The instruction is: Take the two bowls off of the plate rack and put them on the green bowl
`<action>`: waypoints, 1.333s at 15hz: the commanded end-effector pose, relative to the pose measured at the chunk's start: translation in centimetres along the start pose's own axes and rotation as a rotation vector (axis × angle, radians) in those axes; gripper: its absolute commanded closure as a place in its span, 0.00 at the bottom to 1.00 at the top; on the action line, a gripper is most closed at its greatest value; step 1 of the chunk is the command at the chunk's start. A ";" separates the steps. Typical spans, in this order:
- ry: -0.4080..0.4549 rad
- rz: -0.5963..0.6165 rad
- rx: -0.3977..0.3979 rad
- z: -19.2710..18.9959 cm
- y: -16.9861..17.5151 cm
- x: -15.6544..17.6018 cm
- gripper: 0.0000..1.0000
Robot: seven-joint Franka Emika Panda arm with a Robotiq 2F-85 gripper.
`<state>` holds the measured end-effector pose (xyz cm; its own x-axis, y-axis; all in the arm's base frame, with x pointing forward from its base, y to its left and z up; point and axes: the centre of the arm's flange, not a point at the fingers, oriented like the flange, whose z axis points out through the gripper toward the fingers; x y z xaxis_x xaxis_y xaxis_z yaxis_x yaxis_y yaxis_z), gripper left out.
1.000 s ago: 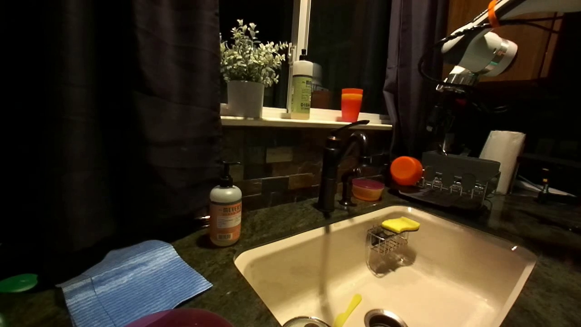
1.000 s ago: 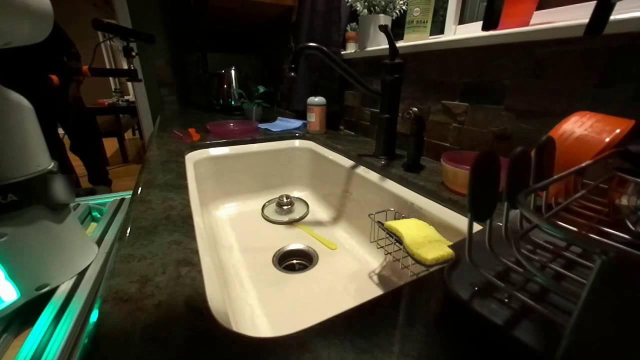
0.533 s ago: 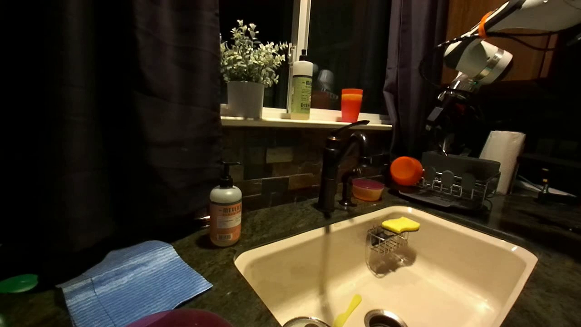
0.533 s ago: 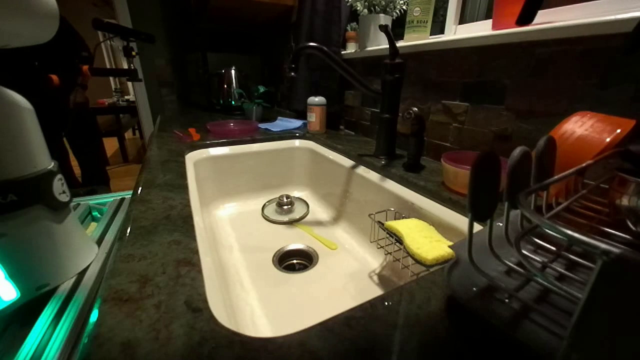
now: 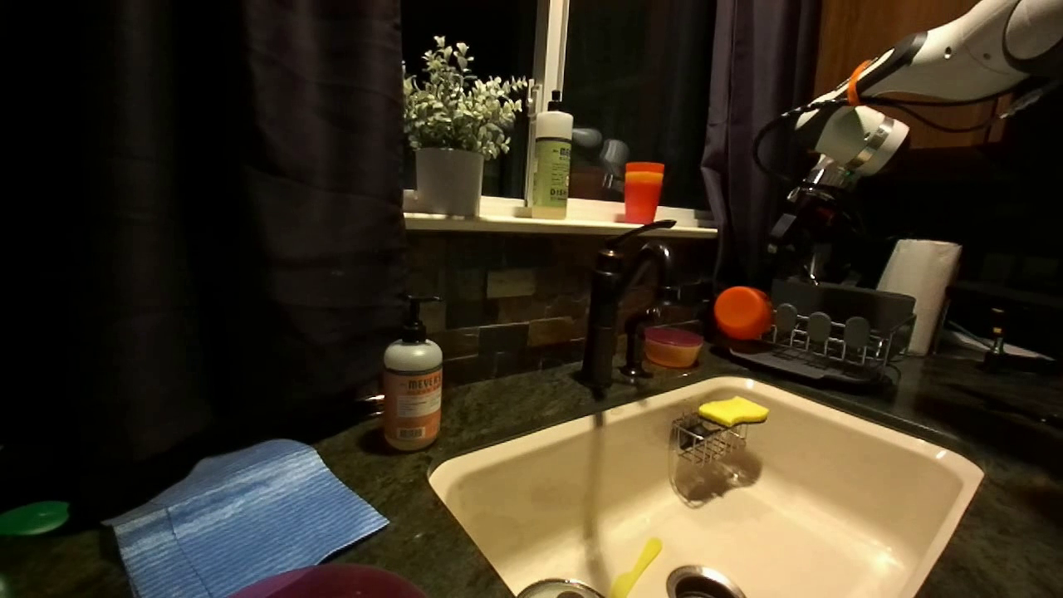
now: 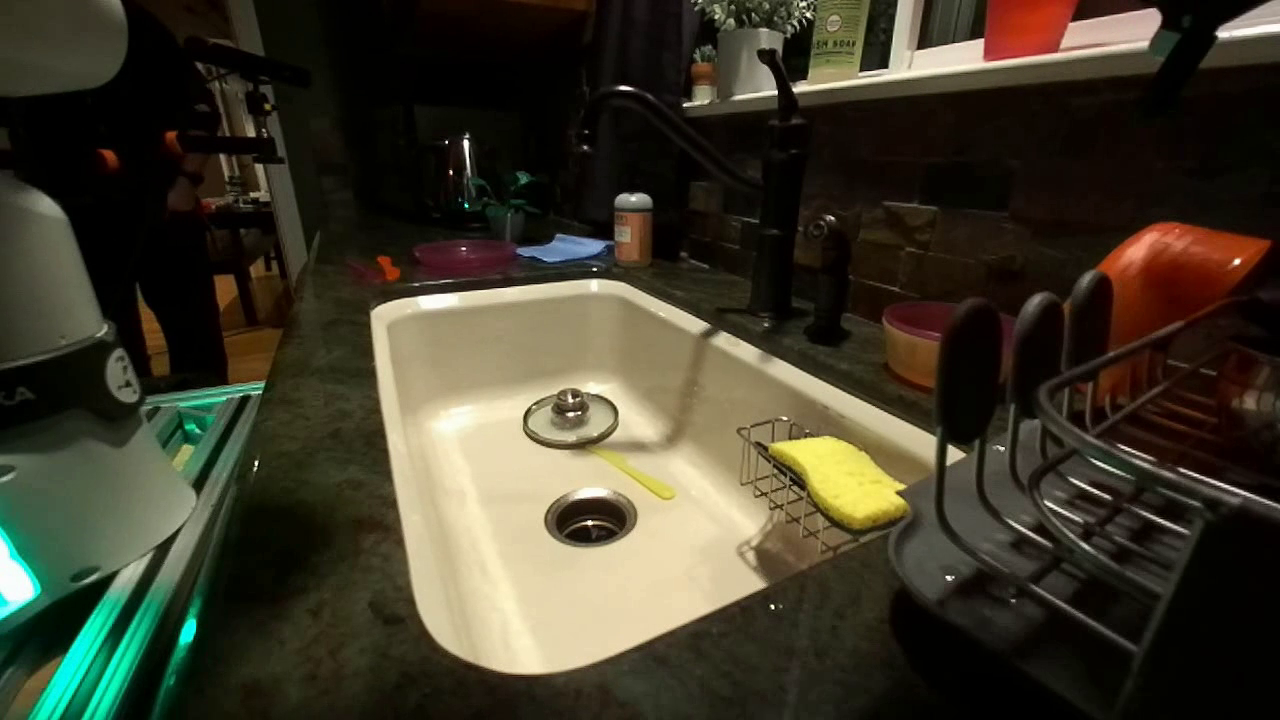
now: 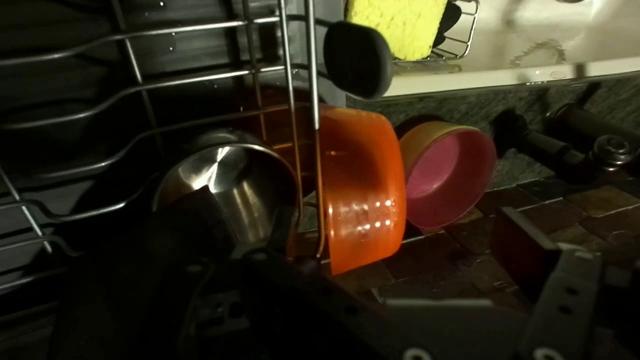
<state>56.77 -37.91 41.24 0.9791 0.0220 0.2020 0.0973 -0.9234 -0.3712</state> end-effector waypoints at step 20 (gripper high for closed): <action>-0.090 -0.033 0.168 4.5 2.6 5.4 0.76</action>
<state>62.32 -37.71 36.68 0.9836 0.0934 0.1542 0.1591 -0.8519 -0.4990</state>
